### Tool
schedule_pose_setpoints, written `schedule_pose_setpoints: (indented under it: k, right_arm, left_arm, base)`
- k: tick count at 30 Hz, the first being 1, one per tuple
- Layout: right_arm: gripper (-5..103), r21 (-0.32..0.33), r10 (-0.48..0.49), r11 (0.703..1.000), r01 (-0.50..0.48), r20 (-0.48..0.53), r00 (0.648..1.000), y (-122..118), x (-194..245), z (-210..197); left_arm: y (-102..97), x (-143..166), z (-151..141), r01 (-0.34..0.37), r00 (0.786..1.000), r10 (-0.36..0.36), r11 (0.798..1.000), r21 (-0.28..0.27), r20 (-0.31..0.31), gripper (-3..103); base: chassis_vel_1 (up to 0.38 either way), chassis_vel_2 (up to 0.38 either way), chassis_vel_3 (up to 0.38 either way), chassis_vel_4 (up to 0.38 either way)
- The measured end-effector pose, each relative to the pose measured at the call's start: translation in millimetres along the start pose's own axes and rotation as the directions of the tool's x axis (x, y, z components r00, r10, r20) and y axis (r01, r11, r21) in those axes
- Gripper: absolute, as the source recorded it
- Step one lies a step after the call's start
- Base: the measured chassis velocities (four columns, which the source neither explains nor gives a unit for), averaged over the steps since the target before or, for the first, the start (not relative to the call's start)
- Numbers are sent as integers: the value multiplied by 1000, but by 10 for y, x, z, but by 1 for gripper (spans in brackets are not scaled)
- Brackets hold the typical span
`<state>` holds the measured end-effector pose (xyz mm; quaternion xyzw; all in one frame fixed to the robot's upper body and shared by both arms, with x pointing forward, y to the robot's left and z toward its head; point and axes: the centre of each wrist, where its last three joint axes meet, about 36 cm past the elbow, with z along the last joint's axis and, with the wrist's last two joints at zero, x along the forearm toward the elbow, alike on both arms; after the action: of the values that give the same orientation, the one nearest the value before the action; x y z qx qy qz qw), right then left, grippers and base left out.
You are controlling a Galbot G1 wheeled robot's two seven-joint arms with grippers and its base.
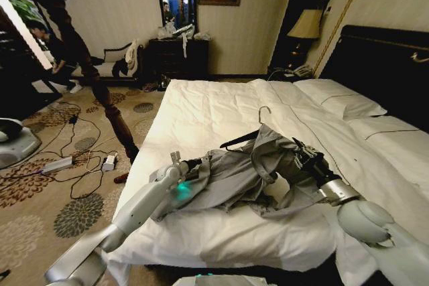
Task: Pick up the clothes from the bed and hang them on the clothes hanger.
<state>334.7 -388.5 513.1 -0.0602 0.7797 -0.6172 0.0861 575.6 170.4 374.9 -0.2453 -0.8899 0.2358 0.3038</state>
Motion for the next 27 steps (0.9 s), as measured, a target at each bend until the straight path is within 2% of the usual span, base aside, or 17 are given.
schedule_pose_setpoints:
  k: [2, 5, 6, 9, 10, 11, 14, 17, 18, 20, 21, 22, 23, 25, 27]
  right_arm:
    - [18, 0, 1, 1000, -1, 1, 1000, -3, -3, -2]
    - [18, -1, 2, 1000, -2, 3, 1000, -7, -5, -8]
    - [18, -1, 2, 1000, -2, 3, 1000, -7, -5, -8]
    - [18, -5, -2, 1000, 2, 0, 1000, 11, 10, -8]
    - [18, -5, -2, 1000, 2, 0, 1000, 11, 10, -8]
    - [18, -7, -4, 1000, 4, -1, 1000, 21, 17, -8]
    - [18, -9, -5, 1000, 5, -1, 1000, 30, 23, -8]
    - [18, -12, -10, 1000, 10, -5, 1000, 50, 33, 2]
    - [18, -12, -10, 1000, 10, -5, 1000, 50, 33, 2]
    - [18, -13, -14, 1000, 14, -4, 1000, 63, 41, 1]
    - [18, -13, -16, 1000, 16, -3, 1000, 68, 41, -1]
    - [18, -14, -17, 1000, 17, -2, 1000, 73, 42, -4]
    - [18, -14, -17, 1000, 17, -2, 1000, 73, 42, -4]
    - [18, -16, -19, 1000, 19, 0, 1000, 81, 42, -8]
    - [18, -18, -23, 1000, 23, 0, 1000, 93, 49, -10]
  left_arm:
    - [1, -23, 21, 0, 1000, 0, 1000, -9, -7, 85]
    - [-17, -77, 64, -7, 1000, 7, 1000, -20, -12, 69]
    - [-17, -77, 64, -7, 1000, 7, 1000, -20, -12, 69]
    - [-57, -109, 86, -17, 1000, 17, 1000, -22, -5, 58]
    - [-57, -109, 86, -17, 1000, 17, 1000, -22, -5, 58]
    - [-61, -115, 96, -17, 1000, 17, 1000, -25, -4, 47]
    - [-58, -113, 96, -16, 1000, 16, 1000, -27, 0, 42]
    - [-33, -58, 59, -12, 1000, 13, 999, -35, 10, 26]
    - [-33, -58, 59, -12, 1000, 13, 999, -35, 10, 26]
    - [-3, -3, 15, -7, 1000, 8, 999, -45, 24, 15]
    - [7, 18, -3, -5, 1000, 7, 999, -49, 28, 15]
    - [11, 38, -20, -5, 999, 7, 999, -54, 33, 10]
    - [11, 38, -20, -5, 999, 7, 999, -54, 33, 10]
    - [-6, 82, -64, -10, 999, 13, 998, -64, 44, 2]
    - [-29, 122, -98, -18, 998, 21, 997, -72, 52, 0]
  base:
    - [0, 0, 0, 0]
    - [0, 0, 0, 0]
    - [0, 0, 0, 0]
    - [0, 0, 0, 0]
    - [0, 0, 0, 0]
    - [0, 0, 0, 0]
    - [0, 0, 0, 0]
    - [0, 0, 0, 0]
    - [0, 0, 0, 0]
    - [0, 0, 0, 0]
    - [0, 0, 0, 0]
    - [0, 0, 0, 0]
    - [0, 0, 0, 0]
    - [0, 0, 0, 0]
    - [0, 0, 0, 0]
